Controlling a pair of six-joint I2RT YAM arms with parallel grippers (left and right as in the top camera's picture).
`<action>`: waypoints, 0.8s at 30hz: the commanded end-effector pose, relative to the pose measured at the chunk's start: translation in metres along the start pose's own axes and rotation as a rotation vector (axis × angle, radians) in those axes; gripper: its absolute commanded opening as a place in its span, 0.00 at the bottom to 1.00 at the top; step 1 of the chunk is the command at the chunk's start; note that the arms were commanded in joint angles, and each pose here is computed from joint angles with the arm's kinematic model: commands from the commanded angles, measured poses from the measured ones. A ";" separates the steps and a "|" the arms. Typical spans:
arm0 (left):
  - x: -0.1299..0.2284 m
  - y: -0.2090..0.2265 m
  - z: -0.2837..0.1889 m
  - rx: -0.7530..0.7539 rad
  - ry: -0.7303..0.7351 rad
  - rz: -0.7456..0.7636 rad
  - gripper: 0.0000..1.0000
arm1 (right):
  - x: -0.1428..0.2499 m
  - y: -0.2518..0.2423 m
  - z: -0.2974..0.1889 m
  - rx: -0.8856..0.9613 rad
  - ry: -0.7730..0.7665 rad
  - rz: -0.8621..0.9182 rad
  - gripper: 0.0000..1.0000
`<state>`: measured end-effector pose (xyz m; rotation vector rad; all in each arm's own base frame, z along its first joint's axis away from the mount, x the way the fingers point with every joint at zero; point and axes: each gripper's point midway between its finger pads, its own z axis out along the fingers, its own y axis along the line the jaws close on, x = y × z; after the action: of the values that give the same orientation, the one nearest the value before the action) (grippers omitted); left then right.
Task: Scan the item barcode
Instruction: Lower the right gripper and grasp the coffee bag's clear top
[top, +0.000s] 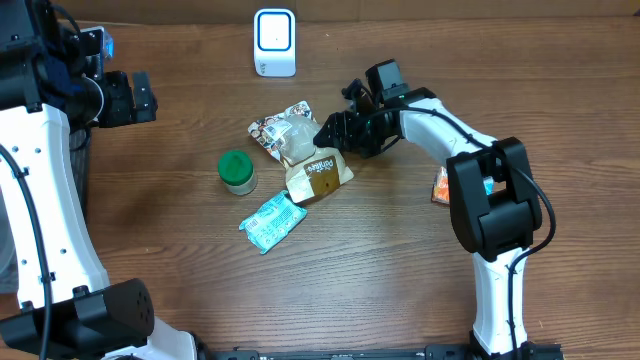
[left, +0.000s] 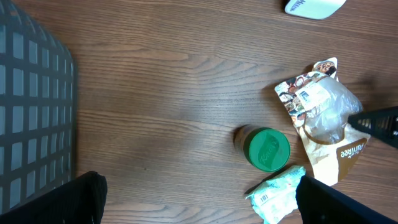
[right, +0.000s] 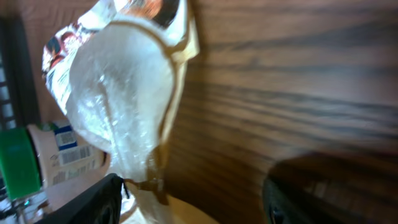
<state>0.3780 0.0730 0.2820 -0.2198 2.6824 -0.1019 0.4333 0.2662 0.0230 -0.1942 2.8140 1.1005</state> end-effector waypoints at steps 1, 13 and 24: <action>0.001 -0.001 0.001 0.008 0.003 0.021 1.00 | 0.018 0.007 0.022 -0.031 0.068 -0.007 0.66; 0.001 -0.001 0.001 0.008 0.003 0.021 1.00 | 0.020 0.011 0.024 -0.033 0.074 -0.016 0.25; 0.001 -0.001 0.001 0.008 0.003 0.021 1.00 | -0.012 0.050 -0.070 -0.009 -0.086 -0.076 0.07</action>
<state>0.3780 0.0730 0.2820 -0.2198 2.6824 -0.1019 0.4170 0.2654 0.0315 -0.1923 2.8651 1.1447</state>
